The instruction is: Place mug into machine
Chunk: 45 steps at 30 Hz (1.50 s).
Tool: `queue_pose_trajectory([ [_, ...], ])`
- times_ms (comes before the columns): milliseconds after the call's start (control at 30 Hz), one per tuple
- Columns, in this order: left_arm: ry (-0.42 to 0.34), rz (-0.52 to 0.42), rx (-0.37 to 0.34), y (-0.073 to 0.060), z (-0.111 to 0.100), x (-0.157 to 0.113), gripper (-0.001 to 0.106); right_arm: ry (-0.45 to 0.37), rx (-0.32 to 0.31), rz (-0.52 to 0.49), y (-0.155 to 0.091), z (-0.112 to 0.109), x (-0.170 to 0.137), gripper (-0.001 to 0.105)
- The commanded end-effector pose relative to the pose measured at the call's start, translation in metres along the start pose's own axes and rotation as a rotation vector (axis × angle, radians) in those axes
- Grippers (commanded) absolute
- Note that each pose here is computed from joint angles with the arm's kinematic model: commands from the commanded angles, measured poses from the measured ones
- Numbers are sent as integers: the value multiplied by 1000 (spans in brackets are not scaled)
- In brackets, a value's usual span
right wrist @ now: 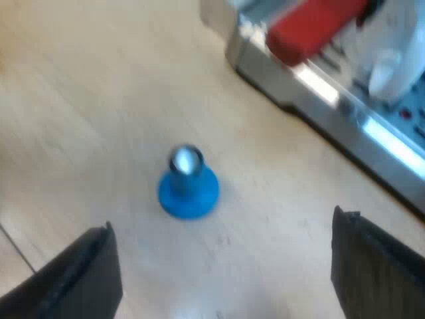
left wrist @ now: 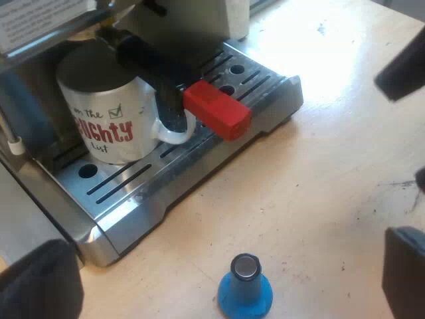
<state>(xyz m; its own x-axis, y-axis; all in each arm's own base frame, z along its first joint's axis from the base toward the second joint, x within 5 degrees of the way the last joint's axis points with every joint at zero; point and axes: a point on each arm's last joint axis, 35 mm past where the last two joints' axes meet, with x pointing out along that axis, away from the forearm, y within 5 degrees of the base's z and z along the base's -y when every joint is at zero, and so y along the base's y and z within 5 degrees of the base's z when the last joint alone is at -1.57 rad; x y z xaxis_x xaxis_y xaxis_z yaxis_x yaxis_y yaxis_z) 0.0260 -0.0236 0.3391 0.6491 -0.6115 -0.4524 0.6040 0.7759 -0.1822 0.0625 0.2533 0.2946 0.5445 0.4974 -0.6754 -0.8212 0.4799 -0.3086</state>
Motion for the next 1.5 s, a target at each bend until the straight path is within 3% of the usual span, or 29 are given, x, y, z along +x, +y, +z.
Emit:
queue_pose_trajectory([
  [33,-15,-9,-8,-1,1,-3,93,13,12,-34,-1,-6,0,69],
  [300,-16,-9,-8,-1,1,-3,93,0,92,-151,-6,-9,-1,69],
  [500,-18,-9,-7,-1,2,-3,93,-26,186,-137,-42,-9,-12,69],
  [567,-47,-15,4,-1,5,-3,93,-33,196,-153,-64,-11,-16,69],
  [667,-158,-4,-5,-2,19,-3,93,-56,257,-174,-95,-16,-27,69],
  [767,-278,50,-91,-1,34,-2,93,-85,341,-209,-123,-25,-40,69],
  [867,-312,120,-133,2,43,5,93,-110,396,-253,-147,-35,-54,69],
  [1067,-232,209,-176,11,51,33,93,-152,568,-331,-194,-67,-82,69],
  [1100,-223,222,-183,13,52,37,93,-155,573,-331,-195,-68,-83,69],
  [1233,-208,275,-247,30,58,48,93,-145,619,-372,-209,-83,-93,69],
  [1267,-209,277,-268,36,59,49,93,-115,661,-422,-218,-99,-104,69],
  [1367,-200,264,-318,48,59,49,93,-78,681,-473,-223,-113,-114,69],
  [1500,-193,328,-378,59,53,40,93,-50,679,-541,-218,-126,-123,69],
])
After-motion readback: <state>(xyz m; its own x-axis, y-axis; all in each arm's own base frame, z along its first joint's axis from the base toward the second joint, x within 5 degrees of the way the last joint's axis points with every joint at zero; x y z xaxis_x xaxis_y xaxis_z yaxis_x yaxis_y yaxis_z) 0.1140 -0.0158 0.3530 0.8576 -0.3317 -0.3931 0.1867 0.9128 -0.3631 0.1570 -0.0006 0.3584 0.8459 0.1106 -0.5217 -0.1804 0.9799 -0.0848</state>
